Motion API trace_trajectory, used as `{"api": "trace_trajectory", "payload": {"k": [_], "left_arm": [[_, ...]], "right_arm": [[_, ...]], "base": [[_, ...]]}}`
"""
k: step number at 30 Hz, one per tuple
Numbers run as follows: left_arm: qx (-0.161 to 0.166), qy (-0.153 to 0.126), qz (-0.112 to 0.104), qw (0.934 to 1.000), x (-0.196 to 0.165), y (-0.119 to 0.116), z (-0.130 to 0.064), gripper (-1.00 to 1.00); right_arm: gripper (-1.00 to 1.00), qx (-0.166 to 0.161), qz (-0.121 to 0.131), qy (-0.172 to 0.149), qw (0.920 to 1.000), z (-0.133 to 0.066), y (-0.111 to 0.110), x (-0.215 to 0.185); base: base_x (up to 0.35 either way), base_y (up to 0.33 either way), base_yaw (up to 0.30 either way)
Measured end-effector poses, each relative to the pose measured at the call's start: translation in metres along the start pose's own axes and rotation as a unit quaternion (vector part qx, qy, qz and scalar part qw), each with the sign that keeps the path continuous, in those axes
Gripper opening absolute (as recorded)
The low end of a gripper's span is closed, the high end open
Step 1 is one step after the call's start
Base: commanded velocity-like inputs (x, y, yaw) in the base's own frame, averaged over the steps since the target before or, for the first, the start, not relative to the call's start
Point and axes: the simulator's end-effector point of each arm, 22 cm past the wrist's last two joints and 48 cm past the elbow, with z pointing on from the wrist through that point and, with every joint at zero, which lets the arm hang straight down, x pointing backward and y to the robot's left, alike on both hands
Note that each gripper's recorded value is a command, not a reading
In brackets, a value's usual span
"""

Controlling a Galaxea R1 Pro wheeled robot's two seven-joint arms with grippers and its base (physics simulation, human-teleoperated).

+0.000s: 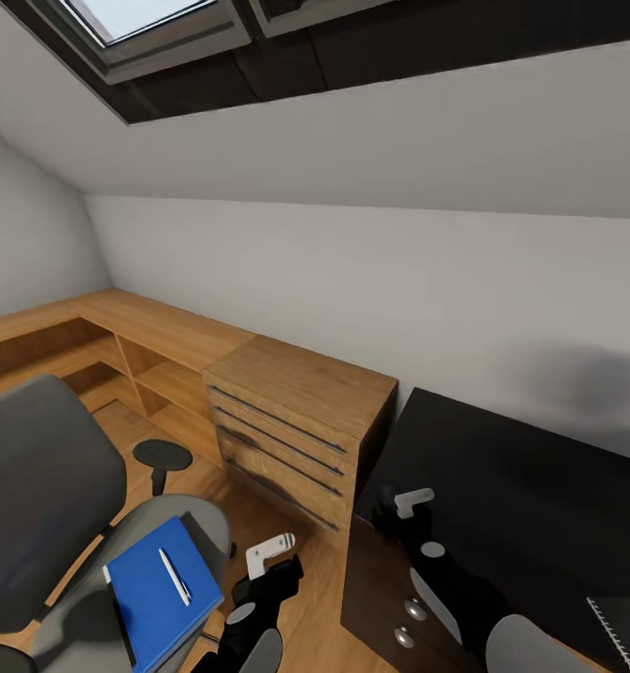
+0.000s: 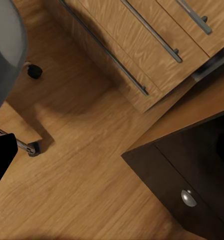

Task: In the bedroom, organize the workspace by keeping the computer under the desk, ensuring the monitor is on the desk, placing the keyboard on the desk next to the monitor, placing the mouse on the desk next to the keyboard, moving the folder from the swivel chair onto the desk next to the mouse, stacking the notebook on top of the folder with the pen on top of the notebook, and positioning the swivel chair next to the desk.

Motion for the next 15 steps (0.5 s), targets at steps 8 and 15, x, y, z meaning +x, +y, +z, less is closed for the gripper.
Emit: {"api": "trace_trajectory", "payload": {"k": [8, 15], "left_arm": [[0.0, 0.0, 0.0, 1.0, 0.0, 0.0002, 0.0, 1.0], [0.0, 0.0, 0.0, 1.0, 0.0001, -0.0001, 0.0, 1.0]], "right_arm": [[1.0, -0.017, -0.003, 0.023, 0.9996, 0.005, 0.0011, 0.0076], [1.0, -0.018, -0.003, 0.024, 0.9996, 0.0052, 0.0007, 0.0077]], "base": [[0.0, 0.0, 0.0], [0.0, 0.0, 0.0]]}}
